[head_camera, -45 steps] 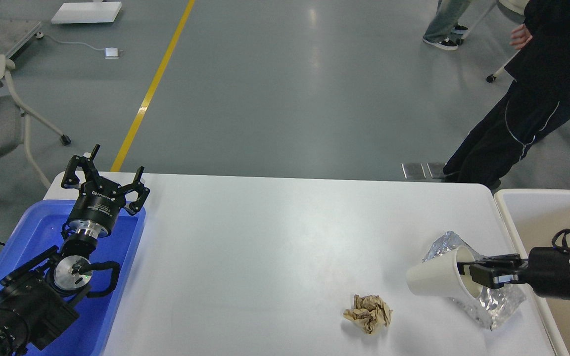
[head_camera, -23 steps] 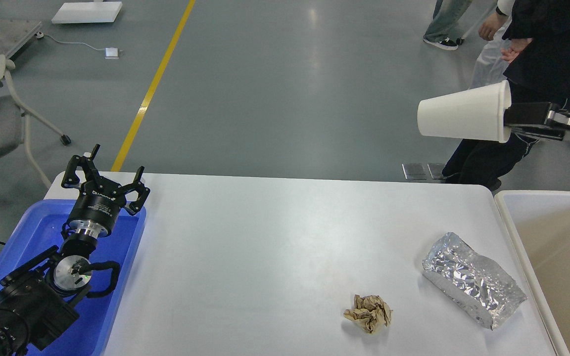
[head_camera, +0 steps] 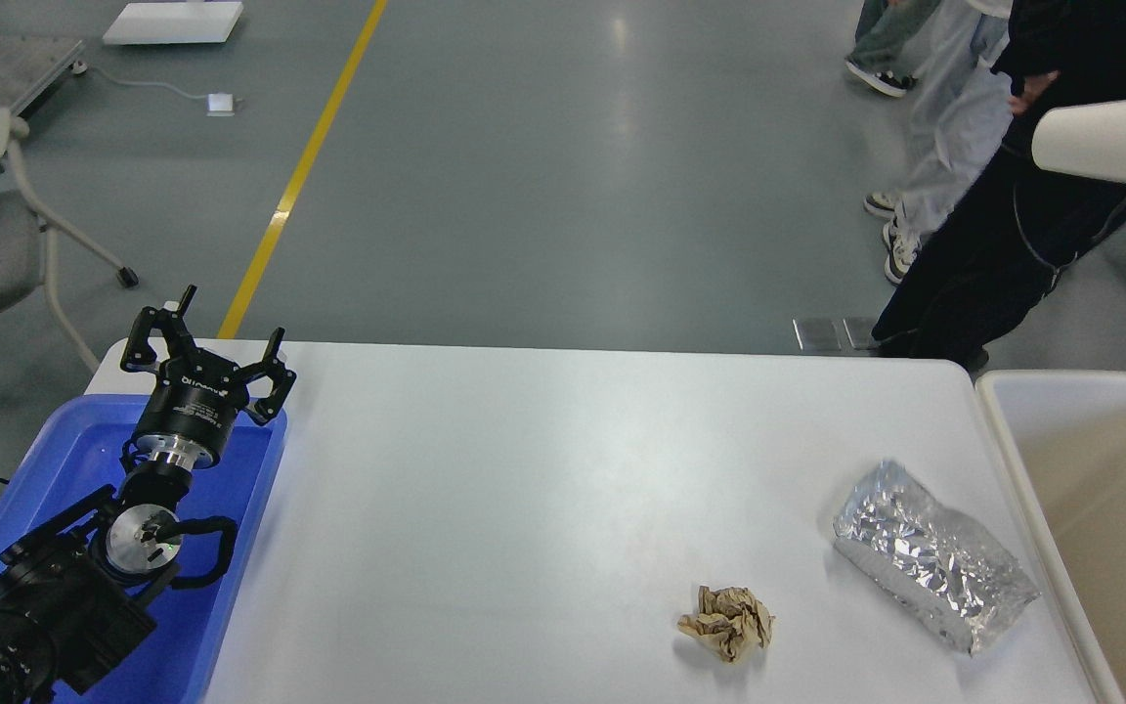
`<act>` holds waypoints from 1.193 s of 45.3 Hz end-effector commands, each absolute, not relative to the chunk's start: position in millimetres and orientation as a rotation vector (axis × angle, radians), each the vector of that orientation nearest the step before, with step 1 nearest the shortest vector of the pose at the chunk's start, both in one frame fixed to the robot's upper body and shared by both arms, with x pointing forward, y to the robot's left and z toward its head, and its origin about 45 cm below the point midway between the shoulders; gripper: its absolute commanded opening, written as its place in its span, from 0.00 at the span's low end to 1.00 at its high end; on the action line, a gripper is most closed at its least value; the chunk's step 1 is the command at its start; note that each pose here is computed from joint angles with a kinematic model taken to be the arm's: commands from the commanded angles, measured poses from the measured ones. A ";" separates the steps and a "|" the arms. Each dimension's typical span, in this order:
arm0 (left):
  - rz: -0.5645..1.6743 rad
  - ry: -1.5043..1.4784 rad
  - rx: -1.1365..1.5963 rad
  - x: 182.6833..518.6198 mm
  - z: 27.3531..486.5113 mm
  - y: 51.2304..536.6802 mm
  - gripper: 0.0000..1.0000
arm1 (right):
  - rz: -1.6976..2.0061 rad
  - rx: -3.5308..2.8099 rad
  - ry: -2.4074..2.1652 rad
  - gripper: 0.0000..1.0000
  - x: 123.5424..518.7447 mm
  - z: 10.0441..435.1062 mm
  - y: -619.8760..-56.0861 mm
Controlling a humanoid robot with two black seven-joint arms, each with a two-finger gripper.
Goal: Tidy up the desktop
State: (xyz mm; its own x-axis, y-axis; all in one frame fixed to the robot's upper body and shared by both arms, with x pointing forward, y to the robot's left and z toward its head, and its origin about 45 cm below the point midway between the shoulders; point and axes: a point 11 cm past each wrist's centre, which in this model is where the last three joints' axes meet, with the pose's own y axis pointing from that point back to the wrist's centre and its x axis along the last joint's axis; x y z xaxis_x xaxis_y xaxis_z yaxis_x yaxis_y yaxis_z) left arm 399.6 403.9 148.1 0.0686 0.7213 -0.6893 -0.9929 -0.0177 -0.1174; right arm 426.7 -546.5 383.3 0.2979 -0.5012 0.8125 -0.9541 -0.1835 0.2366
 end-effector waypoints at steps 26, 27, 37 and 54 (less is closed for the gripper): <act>1.457 0.503 -0.689 399.6 148.2 404.0 1.00 | 0.179 1.003 -1.578 0.00 354.2 248.7 -650.6; 1.457 0.503 -0.689 399.6 148.2 404.0 1.00 | 0.175 0.998 -1.575 0.00 351.3 241.4 -649.8; 1.457 0.503 -0.689 399.6 148.2 404.0 1.00 | 0.062 1.033 -1.542 0.00 321.7 156.3 -623.5; 1.457 0.503 -0.689 399.6 148.2 404.0 1.00 | -0.009 1.062 -1.513 0.00 298.5 96.8 -592.5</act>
State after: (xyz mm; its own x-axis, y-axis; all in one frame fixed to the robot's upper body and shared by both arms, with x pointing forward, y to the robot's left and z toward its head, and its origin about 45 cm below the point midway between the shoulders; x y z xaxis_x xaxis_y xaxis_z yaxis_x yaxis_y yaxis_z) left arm 399.6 404.0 148.2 0.0689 0.7211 -0.6894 -0.9929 -0.0176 -0.1177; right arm 316.2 -608.1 131.0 0.1364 -0.5778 0.8047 -0.6213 0.5828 0.5237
